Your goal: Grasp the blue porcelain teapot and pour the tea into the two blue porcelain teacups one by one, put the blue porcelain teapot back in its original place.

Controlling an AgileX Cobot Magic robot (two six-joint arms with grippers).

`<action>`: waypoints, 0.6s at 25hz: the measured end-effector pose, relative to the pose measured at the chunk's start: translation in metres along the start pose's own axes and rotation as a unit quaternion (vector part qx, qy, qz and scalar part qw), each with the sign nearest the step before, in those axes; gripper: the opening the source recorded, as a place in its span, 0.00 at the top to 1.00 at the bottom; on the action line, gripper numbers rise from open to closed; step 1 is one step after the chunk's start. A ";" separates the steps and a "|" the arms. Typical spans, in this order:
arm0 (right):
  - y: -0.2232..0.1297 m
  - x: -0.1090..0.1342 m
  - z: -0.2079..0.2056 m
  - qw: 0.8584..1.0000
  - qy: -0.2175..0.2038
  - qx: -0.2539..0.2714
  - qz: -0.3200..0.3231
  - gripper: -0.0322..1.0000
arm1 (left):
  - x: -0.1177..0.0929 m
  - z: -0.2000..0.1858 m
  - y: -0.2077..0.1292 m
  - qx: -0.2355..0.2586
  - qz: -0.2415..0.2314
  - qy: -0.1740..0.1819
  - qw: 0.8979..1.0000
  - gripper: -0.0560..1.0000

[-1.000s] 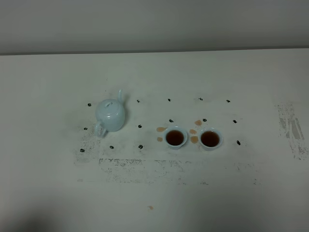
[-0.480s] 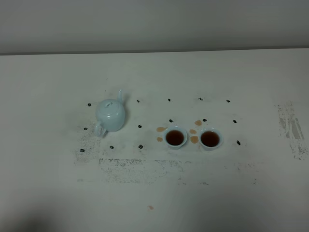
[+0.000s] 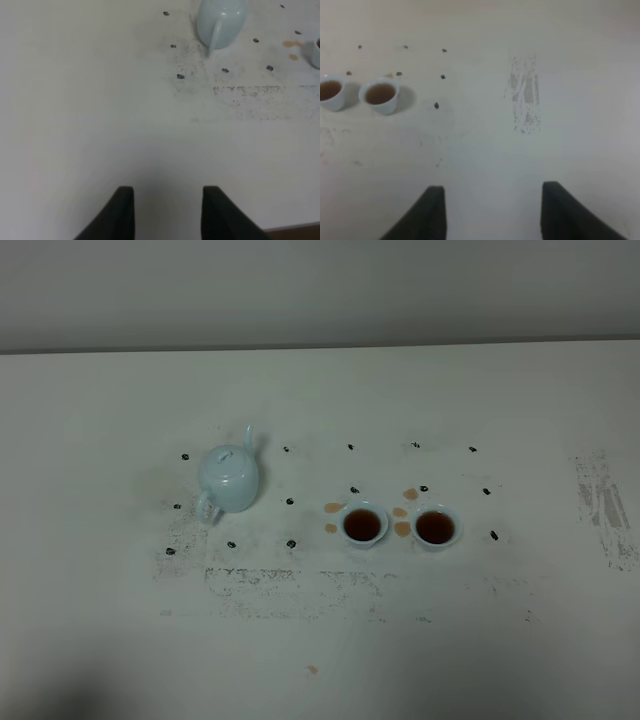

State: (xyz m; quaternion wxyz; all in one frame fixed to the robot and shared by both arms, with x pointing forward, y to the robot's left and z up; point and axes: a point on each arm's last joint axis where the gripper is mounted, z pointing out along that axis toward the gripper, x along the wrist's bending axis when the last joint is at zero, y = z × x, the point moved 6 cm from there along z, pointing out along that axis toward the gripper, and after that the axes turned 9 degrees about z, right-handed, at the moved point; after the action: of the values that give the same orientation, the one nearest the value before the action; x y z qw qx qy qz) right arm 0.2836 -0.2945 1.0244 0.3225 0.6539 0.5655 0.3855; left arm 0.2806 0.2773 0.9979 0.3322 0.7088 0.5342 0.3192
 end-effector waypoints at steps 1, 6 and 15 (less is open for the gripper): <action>0.000 0.000 0.000 1.000 0.000 0.000 0.000 0.57 | 0.000 0.000 0.000 0.000 0.000 0.000 1.000 0.65; 0.000 0.000 0.000 1.000 0.000 0.000 0.000 0.57 | 0.000 0.000 0.000 0.000 -0.001 0.000 1.000 0.65; 0.000 0.000 0.000 1.000 0.000 0.000 0.000 0.57 | 0.000 0.000 0.000 0.000 -0.002 0.000 1.000 0.65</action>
State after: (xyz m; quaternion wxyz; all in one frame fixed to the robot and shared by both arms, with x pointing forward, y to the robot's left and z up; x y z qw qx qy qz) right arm 0.2836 -0.2945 1.0244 0.3225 0.6539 0.5655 0.3855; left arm 0.2806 0.2773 0.9979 0.3328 0.7077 0.5357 0.3185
